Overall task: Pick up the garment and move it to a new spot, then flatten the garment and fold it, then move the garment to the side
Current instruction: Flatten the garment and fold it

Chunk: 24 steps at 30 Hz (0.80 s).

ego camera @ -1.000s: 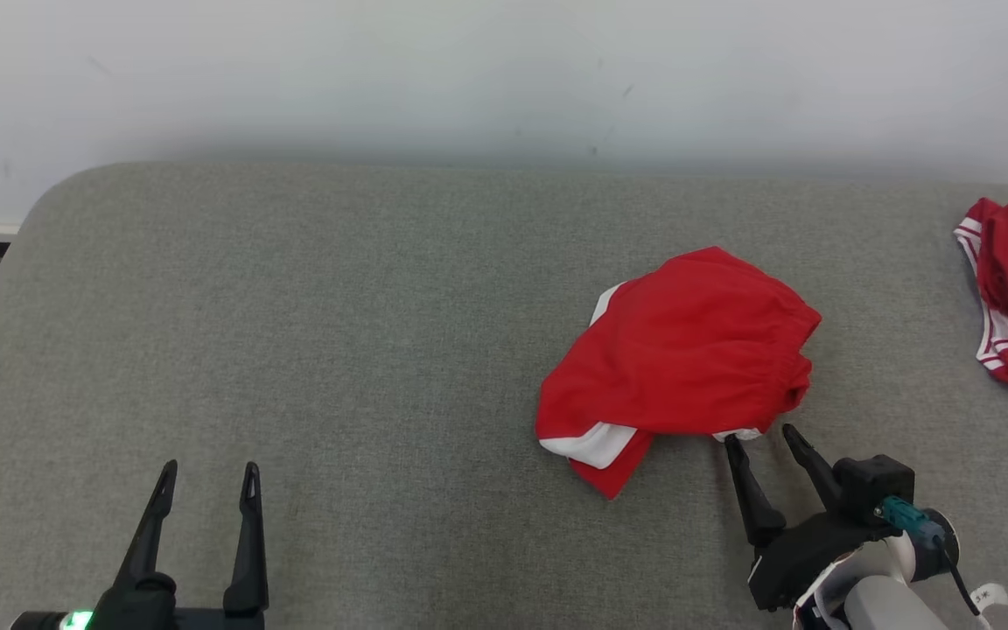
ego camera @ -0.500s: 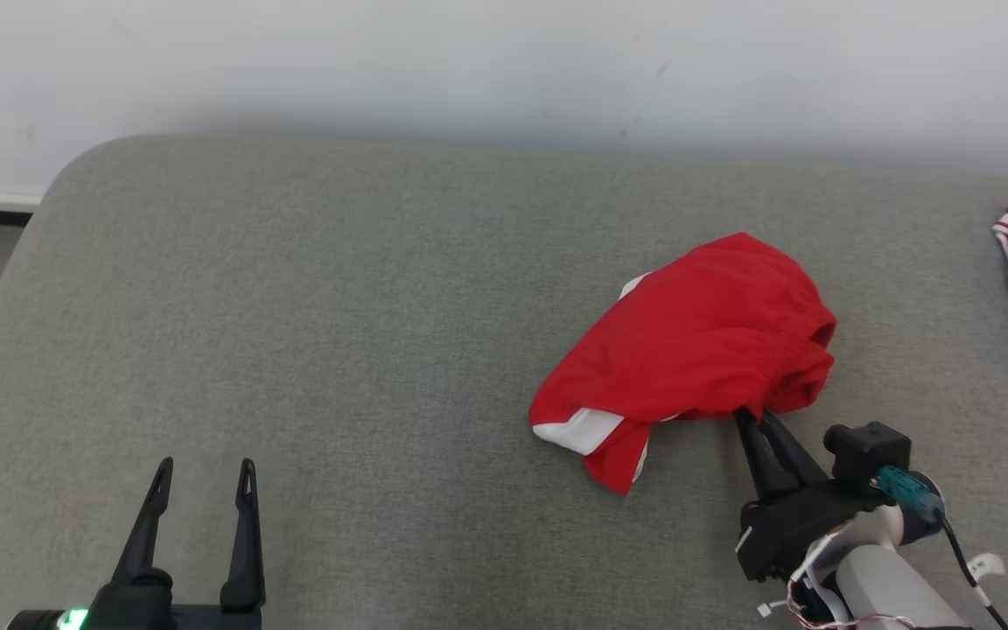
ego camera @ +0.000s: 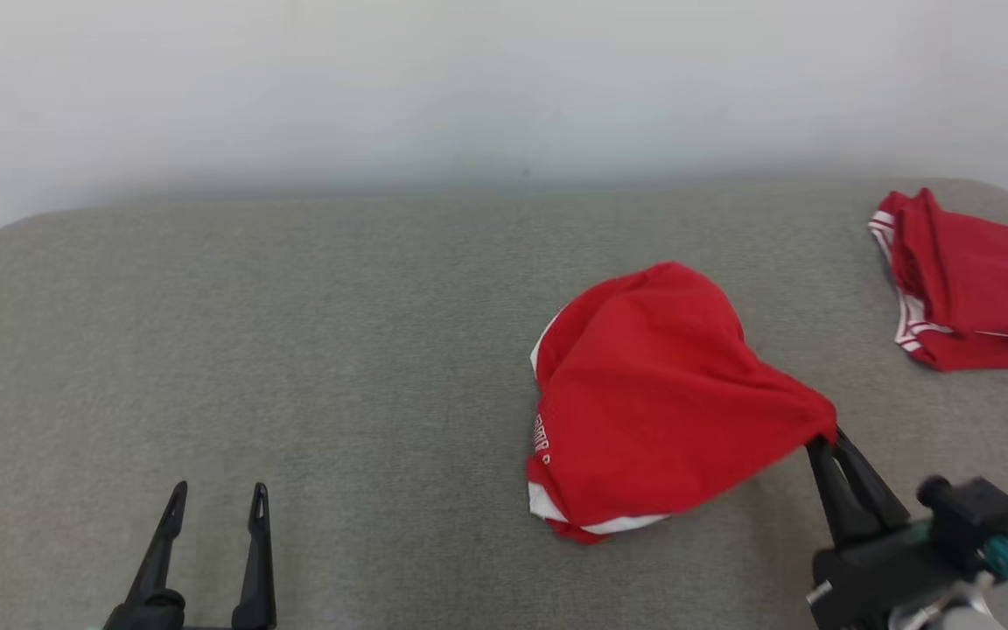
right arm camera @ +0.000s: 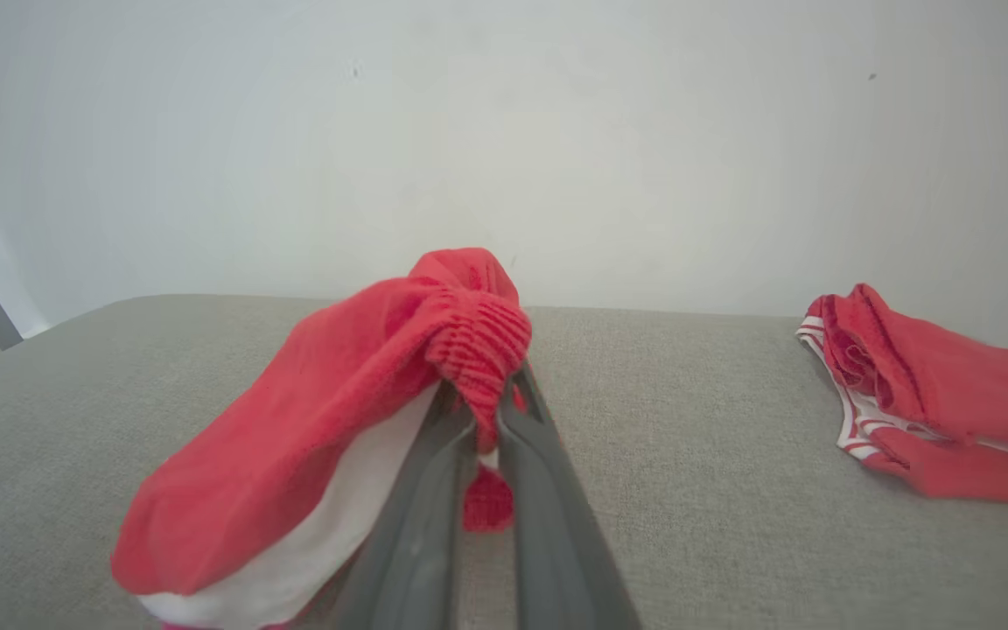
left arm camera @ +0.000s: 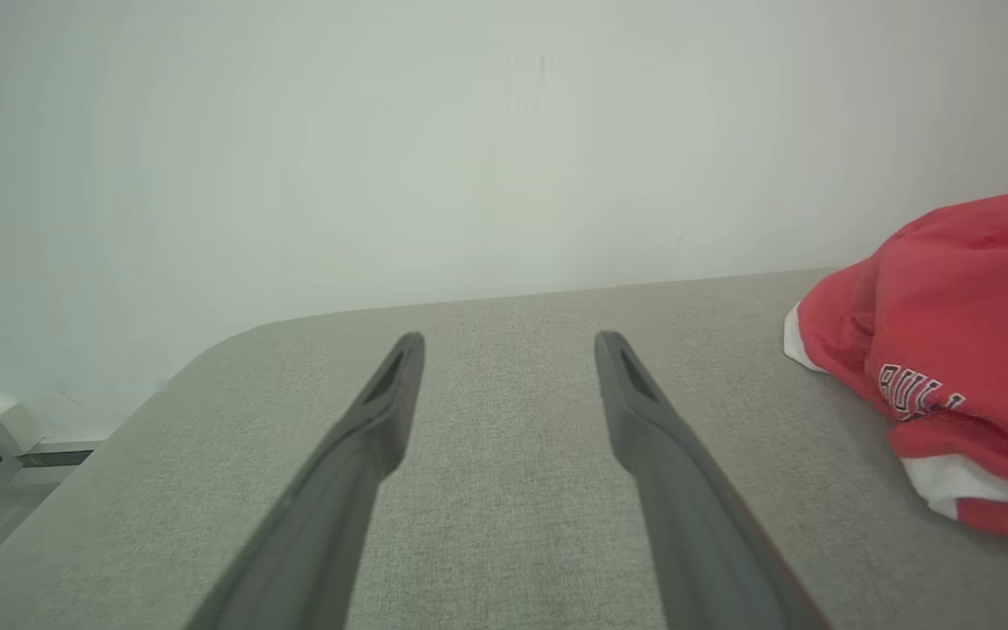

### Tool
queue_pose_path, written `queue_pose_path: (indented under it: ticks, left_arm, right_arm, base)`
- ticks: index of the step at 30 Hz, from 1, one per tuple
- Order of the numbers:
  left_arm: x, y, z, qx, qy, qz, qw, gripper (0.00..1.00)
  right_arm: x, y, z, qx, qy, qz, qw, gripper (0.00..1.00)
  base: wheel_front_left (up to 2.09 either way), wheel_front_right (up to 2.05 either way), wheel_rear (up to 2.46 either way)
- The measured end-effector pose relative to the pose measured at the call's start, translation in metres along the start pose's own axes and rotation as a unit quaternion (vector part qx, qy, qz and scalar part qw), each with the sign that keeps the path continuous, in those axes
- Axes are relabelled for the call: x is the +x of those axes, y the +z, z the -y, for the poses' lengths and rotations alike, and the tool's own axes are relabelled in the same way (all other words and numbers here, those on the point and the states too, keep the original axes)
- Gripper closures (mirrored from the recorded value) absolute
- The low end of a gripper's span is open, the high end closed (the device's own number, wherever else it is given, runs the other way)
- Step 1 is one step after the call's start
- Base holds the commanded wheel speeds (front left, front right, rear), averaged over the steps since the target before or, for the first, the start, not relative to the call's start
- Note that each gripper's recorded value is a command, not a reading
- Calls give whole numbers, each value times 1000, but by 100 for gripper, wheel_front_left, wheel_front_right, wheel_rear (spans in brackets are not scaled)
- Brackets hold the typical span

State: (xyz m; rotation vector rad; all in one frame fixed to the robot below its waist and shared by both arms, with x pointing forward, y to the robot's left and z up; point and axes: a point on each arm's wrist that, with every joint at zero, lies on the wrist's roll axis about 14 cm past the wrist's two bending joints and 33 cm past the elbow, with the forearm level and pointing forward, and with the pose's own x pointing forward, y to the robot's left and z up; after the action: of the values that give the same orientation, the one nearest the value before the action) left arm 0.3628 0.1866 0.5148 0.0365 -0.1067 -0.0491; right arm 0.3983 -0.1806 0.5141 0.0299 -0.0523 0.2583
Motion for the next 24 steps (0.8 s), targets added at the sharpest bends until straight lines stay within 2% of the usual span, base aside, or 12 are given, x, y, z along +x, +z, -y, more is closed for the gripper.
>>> queue_pose_path:
  ticks: [4, 7, 12, 13, 14, 15, 20, 24]
  left_arm:
    - [7, 0, 13, -6, -21, 1, 1000, 0]
    - [10, -3, 21, -10, -33, -2, 999, 0]
    - [14, -9, 30, -15, -47, -10, 999, 0]
    - [15, -10, 30, -15, -48, -12, 999, 0]
    - [15, -11, 31, -15, -49, -12, 999, 0]
    - [16, -11, 32, -16, -51, -12, 999, 0]
    - [18, -12, 37, -17, -60, -14, 998, 0]
    - [21, -11, 43, -18, -69, -12, 997, 0]
  right_arm:
    - [-33, -8, 19, 9, -42, -22, 999, 100]
    - [-62, -30, 32, 20, -79, -64, 995, 100]
    - [-79, -53, 34, 37, -100, -104, 989, 100]
    - [-80, -54, 35, 36, -101, -108, 988, 78]
    - [-79, -52, 35, 36, -103, -101, 989, 3]
    - [-78, -48, 35, 35, -103, -92, 990, 0]
    - [-73, -19, 35, 22, -101, -35, 994, 0]
    - [-80, -8, 36, 18, -106, -16, 994, 0]
  base:
    - [0, 0, 0]
    - [0, 0, 0]
    - [0, 0, 0]
    - [0, 0, 0]
    - [0, 0, 0]
    - [0, 0, 0]
    - [0, 0, 0]
    - [0, 0, 0]
